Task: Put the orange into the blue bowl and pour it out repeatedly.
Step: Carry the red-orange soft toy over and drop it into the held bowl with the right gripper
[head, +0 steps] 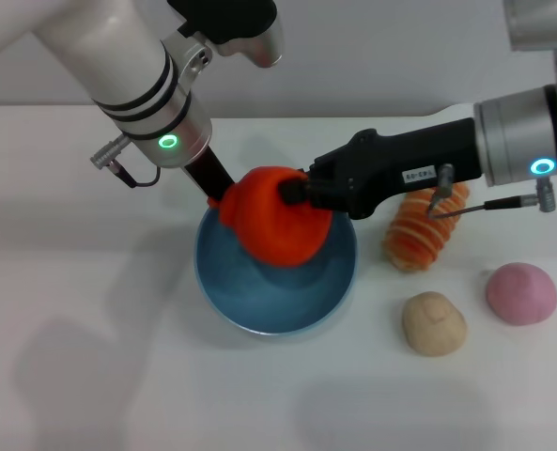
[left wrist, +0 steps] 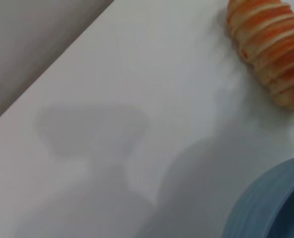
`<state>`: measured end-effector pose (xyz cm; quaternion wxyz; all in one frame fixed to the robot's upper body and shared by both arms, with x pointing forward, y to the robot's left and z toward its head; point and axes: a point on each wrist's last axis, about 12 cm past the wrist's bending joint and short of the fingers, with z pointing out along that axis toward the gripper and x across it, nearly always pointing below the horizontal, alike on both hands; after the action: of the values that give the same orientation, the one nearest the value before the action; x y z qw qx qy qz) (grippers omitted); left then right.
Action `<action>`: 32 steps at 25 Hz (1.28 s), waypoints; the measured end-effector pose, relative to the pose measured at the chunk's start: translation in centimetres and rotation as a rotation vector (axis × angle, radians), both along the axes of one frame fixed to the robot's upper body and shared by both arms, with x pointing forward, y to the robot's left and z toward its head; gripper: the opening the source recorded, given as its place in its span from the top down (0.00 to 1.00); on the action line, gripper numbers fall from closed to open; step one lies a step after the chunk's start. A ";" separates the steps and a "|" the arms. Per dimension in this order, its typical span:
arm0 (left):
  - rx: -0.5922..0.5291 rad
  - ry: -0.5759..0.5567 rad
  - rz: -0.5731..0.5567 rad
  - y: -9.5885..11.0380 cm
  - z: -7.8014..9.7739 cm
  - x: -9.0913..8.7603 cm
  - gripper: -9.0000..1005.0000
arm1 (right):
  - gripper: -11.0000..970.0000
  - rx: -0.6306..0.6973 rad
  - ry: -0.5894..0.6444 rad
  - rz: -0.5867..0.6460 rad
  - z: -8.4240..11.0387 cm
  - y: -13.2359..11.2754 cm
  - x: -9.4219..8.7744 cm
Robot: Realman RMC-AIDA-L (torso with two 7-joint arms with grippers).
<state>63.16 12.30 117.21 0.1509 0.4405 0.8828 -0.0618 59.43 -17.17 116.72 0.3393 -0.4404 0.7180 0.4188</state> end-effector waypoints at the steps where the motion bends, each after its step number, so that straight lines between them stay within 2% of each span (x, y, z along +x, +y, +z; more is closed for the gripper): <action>1: 0.000 -0.001 -0.004 -0.1 0.0 0.0 0.99 | 0.96 -0.004 0.006 -0.006 -0.2 0.1 0.1; 4: 0.000 -0.005 -0.007 -0.1 0.0 0.0 0.99 | 0.95 -0.038 0.021 -0.021 -1.1 0.3 0.3; 16: -0.006 -0.017 0.001 0.2 -0.1 0.2 0.99 | 0.81 -0.066 0.084 -0.068 -2.1 0.6 0.6; 22: -0.006 -0.024 0.010 0.4 -0.1 0.3 0.99 | 0.60 -0.064 0.118 -0.058 -2.2 0.5 0.2; 32: -0.005 -0.028 0.023 0.7 -0.2 0.5 0.99 | 0.55 -0.039 0.088 -0.127 -1.1 -2.1 -0.7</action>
<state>63.65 12.97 117.05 0.1649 0.4307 0.8855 -0.0560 58.74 -19.27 115.59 0.3245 -0.3815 0.7669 0.4013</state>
